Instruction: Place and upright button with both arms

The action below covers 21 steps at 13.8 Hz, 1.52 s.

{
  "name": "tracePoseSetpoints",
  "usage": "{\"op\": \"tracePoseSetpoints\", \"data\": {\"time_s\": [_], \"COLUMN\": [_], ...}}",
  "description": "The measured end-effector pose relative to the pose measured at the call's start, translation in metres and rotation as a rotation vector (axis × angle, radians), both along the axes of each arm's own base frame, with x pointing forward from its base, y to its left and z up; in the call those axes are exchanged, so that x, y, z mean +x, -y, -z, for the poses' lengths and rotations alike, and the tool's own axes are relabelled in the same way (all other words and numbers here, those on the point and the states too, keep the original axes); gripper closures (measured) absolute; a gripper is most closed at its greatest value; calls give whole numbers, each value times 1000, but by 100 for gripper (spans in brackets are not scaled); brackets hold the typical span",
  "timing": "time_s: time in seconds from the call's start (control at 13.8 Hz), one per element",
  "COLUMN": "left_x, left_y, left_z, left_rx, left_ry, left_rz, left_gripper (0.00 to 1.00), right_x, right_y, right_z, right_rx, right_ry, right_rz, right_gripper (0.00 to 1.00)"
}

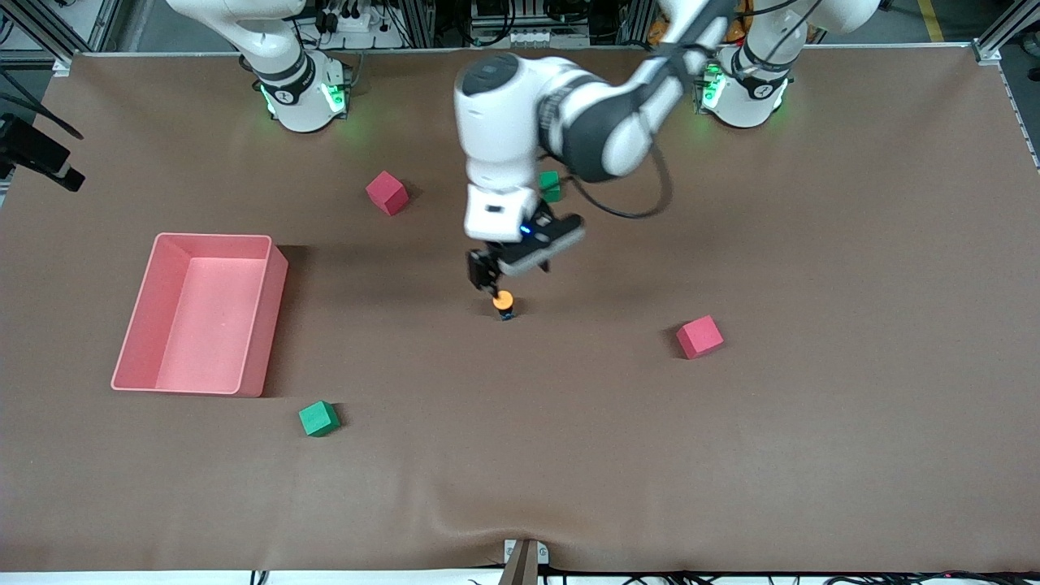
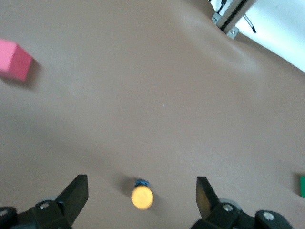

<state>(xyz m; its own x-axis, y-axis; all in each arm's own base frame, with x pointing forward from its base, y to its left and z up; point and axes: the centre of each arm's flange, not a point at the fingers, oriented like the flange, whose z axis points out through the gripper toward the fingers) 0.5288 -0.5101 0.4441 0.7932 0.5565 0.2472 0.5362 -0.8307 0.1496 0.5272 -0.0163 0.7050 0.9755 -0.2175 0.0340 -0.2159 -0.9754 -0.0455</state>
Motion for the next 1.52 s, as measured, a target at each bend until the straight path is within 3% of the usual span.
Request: {"op": "tracePoseSetpoints", "data": {"time_s": [0.36,0.51,0.87,1.09,1.52], "left_x": [106,130,135,135,131], "left_y": [-151,-215,-309,-350,-414], "left_z": [-22,-34,-89,-98,-130], "left_rx": [-158,-165,-140,-113,-45], "left_ry": [-128,-160,-166,-200,-170], "left_rz": [-36,-5,3,45,187], "left_gripper": [0,0,0,0,0], "right_x": [0,0,-1,-8,-12], "right_y": [0,0,0,-1,0], "right_z": [0,0,0,6,9], "right_rx": [0,0,0,1,-1], "right_ry": [0,0,-5,-70,-101], "right_rz": [0,0,-2,-15,-169], "right_gripper": [0,0,0,0,0]}}
